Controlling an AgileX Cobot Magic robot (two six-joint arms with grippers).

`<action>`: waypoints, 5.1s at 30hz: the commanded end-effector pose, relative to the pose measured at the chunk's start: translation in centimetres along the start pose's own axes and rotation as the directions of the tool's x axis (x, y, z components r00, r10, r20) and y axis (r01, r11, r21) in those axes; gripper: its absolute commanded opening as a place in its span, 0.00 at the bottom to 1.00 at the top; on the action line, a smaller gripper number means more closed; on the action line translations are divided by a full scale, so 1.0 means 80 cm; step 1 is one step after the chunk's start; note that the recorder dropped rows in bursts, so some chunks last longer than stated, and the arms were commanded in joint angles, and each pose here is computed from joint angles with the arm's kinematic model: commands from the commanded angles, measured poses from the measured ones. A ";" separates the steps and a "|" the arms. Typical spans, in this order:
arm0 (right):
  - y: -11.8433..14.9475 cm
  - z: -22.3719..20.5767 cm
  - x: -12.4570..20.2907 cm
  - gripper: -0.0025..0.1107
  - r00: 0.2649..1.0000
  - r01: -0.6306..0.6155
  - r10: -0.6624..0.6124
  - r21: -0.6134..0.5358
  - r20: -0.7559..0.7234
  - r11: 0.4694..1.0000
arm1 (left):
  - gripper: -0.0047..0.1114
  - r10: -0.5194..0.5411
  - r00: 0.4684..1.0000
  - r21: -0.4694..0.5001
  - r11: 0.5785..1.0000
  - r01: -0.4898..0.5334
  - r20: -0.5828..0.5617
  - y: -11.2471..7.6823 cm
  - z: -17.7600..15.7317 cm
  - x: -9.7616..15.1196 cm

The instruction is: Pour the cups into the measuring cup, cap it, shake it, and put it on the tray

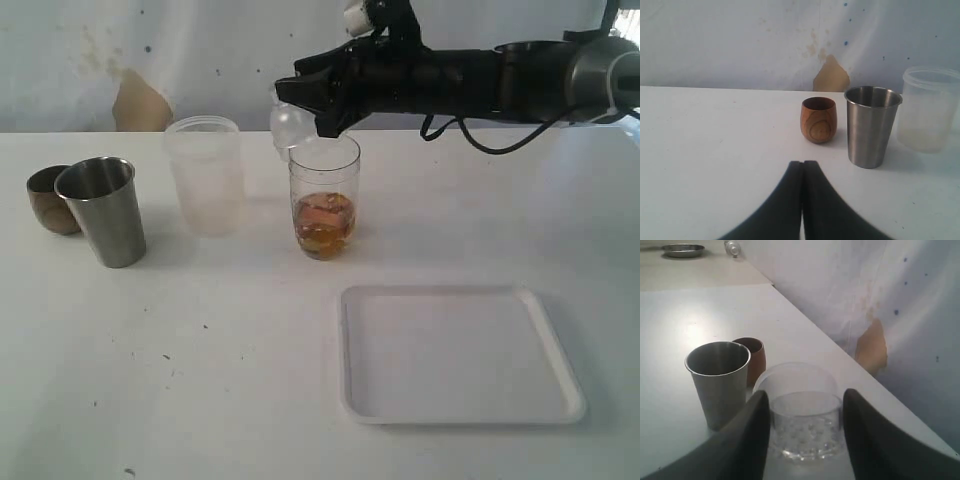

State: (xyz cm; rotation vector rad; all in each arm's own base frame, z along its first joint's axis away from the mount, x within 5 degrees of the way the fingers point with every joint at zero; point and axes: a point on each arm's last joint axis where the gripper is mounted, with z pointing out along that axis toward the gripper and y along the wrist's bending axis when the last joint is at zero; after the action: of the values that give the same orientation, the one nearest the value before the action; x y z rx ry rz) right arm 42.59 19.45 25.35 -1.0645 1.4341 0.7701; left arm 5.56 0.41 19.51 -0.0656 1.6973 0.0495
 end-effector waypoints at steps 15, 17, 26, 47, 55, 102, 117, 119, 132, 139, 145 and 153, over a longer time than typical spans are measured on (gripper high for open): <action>-0.006 -0.005 0.003 0.02 0.998 0.038 -0.037 0.019 -0.054 0.999 | 0.04 0.005 1.000 -0.005 1.000 -0.005 0.005 0.000 0.000 0.001; -0.006 -0.005 0.003 0.02 0.998 0.039 -0.038 0.021 -0.057 0.999 | 0.04 0.005 1.000 -0.005 1.000 -0.005 0.005 0.000 0.000 0.001; -0.005 -0.005 0.005 0.02 0.996 0.055 -0.054 0.011 -0.073 0.998 | 0.04 0.005 1.000 -0.005 1.000 -0.005 0.005 0.000 0.000 0.001; -0.007 -0.006 0.011 0.02 0.990 0.064 -0.061 0.024 -0.125 0.998 | 0.04 0.005 1.000 -0.005 1.000 -0.005 0.005 0.000 0.000 0.001; -0.008 -0.007 0.010 0.08 0.991 0.038 -0.033 0.041 -0.131 0.998 | 0.04 0.005 1.000 -0.005 1.000 -0.005 0.005 0.000 0.000 0.001; 0.090 -0.031 -0.128 0.42 0.870 0.201 -0.158 0.045 -0.467 0.978 | 0.04 0.005 1.000 -0.005 1.000 -0.005 0.005 0.000 0.000 0.001; 0.192 0.055 -0.067 0.43 0.779 -0.043 -0.013 -0.075 -0.627 0.996 | 0.04 0.005 1.000 -0.005 1.000 -0.005 0.005 0.000 0.000 0.001; 0.197 0.071 -0.054 0.45 0.783 -0.085 0.053 -0.023 -0.619 0.996 | 0.04 0.005 1.000 -0.005 1.000 -0.005 0.005 0.000 0.000 0.001; 0.174 0.139 0.034 0.48 0.841 -0.131 0.240 0.247 -0.486 0.960 | 0.04 0.005 1.000 -0.005 1.000 -0.005 0.005 0.000 0.000 0.001; 0.161 0.156 0.062 0.48 0.888 -0.094 0.231 0.333 -0.399 0.938 | 0.04 0.005 1.000 -0.005 1.000 -0.005 0.005 0.000 0.000 0.001; 0.150 0.156 0.053 0.48 0.925 -0.078 0.212 0.390 -0.315 0.918 | 0.04 0.005 1.000 -0.005 1.000 -0.005 0.005 0.000 0.000 0.001; 0.135 0.153 0.075 0.48 0.906 -0.124 0.279 0.429 -0.320 0.895 | 0.04 0.005 1.000 -0.005 1.000 -0.005 0.005 0.000 0.000 0.001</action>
State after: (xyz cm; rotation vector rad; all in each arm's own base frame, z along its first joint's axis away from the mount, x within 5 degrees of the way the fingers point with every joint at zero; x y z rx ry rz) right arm 37.26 33.99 17.03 -0.7931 1.9423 0.3985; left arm 5.56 0.41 19.51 -0.0656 1.6973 0.0495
